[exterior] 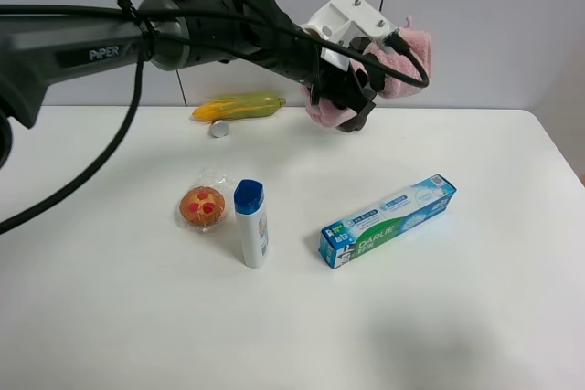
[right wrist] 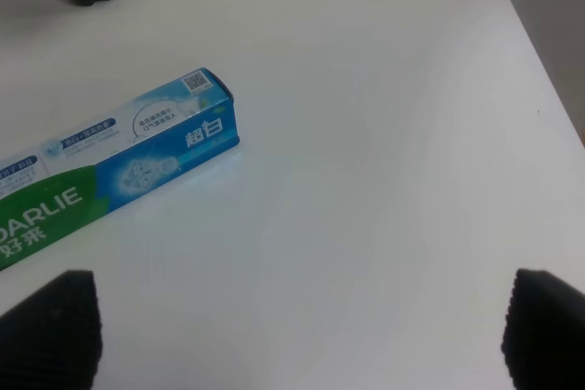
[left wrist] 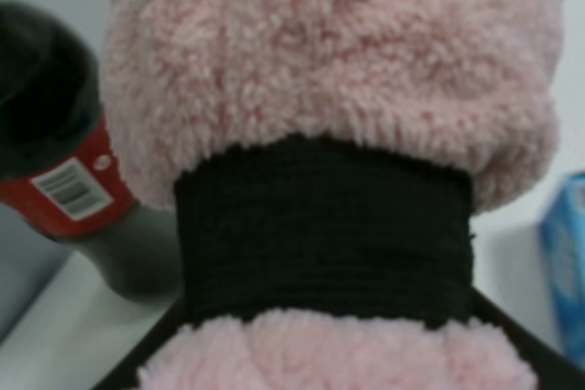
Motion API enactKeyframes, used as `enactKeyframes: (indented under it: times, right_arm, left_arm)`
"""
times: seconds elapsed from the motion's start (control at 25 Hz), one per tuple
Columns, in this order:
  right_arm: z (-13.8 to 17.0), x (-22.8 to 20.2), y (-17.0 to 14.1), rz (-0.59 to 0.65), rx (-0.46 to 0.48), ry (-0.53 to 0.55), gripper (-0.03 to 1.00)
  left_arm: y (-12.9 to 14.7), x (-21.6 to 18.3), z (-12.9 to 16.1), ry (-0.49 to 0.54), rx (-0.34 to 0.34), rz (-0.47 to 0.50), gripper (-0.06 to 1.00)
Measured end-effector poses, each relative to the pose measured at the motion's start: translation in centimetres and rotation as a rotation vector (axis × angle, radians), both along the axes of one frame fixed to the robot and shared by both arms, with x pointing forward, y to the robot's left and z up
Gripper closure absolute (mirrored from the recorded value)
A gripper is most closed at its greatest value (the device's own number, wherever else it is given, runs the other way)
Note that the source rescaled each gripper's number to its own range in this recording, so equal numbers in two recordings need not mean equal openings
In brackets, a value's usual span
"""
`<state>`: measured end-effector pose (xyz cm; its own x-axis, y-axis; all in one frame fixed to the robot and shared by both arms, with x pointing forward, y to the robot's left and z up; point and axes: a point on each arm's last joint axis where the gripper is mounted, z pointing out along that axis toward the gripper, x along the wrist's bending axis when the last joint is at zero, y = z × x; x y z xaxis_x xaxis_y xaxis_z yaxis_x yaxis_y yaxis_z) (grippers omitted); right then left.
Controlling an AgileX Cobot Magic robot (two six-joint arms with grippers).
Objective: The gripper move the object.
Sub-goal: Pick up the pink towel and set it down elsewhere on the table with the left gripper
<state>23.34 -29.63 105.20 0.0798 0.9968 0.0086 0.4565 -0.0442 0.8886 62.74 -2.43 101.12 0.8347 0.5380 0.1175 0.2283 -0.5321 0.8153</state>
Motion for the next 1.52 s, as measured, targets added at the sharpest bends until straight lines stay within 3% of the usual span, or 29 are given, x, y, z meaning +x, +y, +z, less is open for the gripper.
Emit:
enactKeyframes:
  times: [0.16,0.28,0.36,0.56,0.68,0.8,0.88,0.96,1.12,1.28,1.52]
  right_arm:
    - [0.0,0.0,0.0,0.000,0.000,0.000,-0.03]
    - [0.0,0.0,0.0,0.000,0.000,0.000,-0.03]
    - [0.0,0.0,0.0,0.000,0.000,0.000,-0.03]
    - [0.0,0.0,0.0,0.000,0.000,0.000,-0.03]
    - [0.0,0.0,0.0,0.000,0.000,0.000,-0.03]
    - [0.0,0.0,0.0,0.000,0.000,0.000,-0.03]
    - [0.0,0.0,0.0,0.000,0.000,0.000,-0.03]
    - [0.0,0.0,0.0,0.000,0.000,0.000,-0.03]
    - [0.0,0.0,0.0,0.000,0.000,0.000,-0.03]
    - [0.0,0.0,0.0,0.000,0.000,0.000,-0.03]
    - [0.0,0.0,0.0,0.000,0.000,0.000,-0.03]
  left_arm:
    - [0.8,-2.1,1.8,0.086,0.104,-0.126,0.94]
    - [2.1,-3.3,3.3,0.143,0.181,-0.155,0.94]
    - [3.5,-3.5,4.4,0.183,0.213,-0.117,0.94]
    - [8.5,-2.4,7.2,0.246,0.245,0.112,0.94]
    - [11.9,-1.4,8.7,0.273,0.207,0.284,0.94]
    - [15.5,-0.3,9.5,0.342,0.120,0.484,0.94]
    - [17.7,0.3,9.1,0.410,0.061,0.624,0.94]
    - [19.5,0.5,7.9,0.454,0.056,0.713,0.94]
    - [22.0,0.3,4.9,0.465,0.039,0.800,0.94]
    - [23.7,-1.0,1.5,0.390,-0.037,0.849,0.94]
    - [25.5,-3.7,-2.5,0.369,-0.106,0.916,0.94]
